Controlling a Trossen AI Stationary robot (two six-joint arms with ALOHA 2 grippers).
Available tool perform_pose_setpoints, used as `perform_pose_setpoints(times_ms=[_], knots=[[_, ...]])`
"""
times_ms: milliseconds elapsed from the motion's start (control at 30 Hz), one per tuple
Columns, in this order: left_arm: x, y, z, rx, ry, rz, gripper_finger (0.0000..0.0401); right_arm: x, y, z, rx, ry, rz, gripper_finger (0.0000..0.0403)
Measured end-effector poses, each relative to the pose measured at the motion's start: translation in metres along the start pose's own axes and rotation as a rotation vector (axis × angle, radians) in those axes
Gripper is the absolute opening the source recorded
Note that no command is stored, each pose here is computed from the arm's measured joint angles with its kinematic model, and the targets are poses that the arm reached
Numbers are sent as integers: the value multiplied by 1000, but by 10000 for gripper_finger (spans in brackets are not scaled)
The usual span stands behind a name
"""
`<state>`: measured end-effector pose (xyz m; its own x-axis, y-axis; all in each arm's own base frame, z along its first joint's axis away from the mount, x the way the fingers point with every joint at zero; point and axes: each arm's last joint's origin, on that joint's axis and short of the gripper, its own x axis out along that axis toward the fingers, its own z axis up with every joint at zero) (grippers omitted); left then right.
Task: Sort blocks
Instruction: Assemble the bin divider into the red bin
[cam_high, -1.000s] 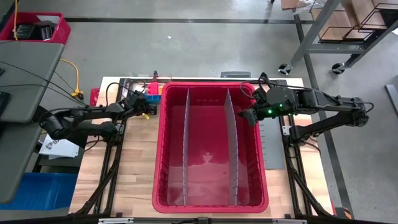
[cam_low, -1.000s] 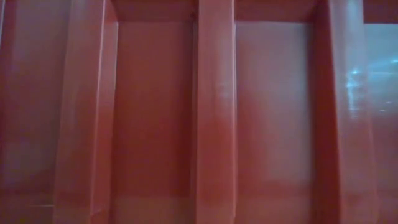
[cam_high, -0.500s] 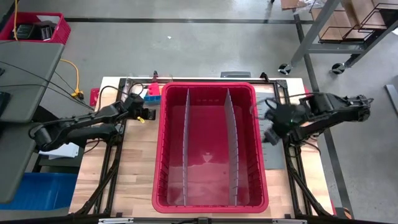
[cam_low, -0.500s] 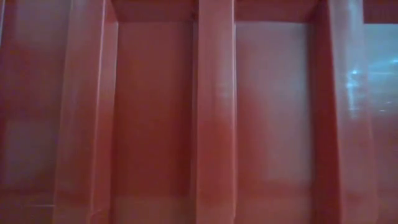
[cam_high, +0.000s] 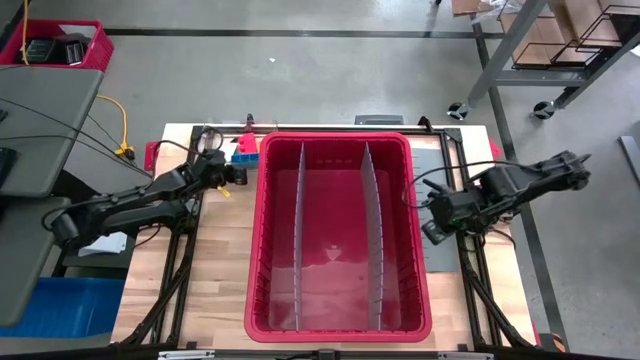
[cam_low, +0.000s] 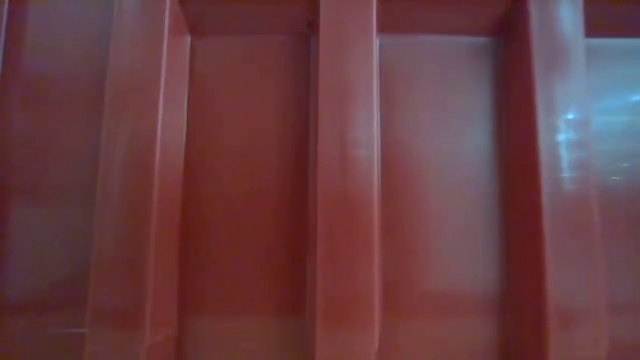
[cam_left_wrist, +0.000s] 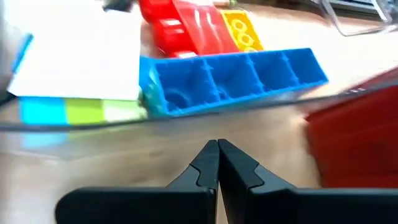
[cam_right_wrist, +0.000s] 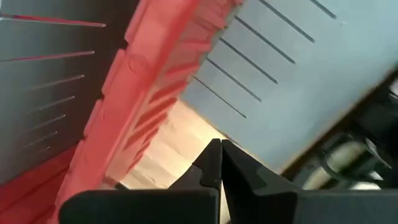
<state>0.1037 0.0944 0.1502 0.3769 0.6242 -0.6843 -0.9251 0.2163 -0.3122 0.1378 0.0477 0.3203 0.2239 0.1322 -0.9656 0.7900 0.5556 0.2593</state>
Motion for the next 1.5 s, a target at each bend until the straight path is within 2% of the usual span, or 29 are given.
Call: perform_pose_setpoints(times_ms=[233,600,733,1033,1267,1400,1500], knots=[[12,-3,2,30,-34,44,0,26,6,4,-6,-37,50,0],[32,-9,1,26,-39,62,0,21,16,8,-16,-110,115,0],[32,-8,1,45,-48,78,0,27,27,11,-64,-107,141,0],[19,-8,5,38,-53,-10,0,57,56,23,-116,-108,114,0],[-5,-5,11,59,-120,-55,0,74,78,30,-144,-132,181,0],[-14,-2,8,56,-100,-94,0,77,81,32,-143,-136,184,0],[-16,2,3,39,-37,-89,0,75,80,31,-144,-137,187,0]])
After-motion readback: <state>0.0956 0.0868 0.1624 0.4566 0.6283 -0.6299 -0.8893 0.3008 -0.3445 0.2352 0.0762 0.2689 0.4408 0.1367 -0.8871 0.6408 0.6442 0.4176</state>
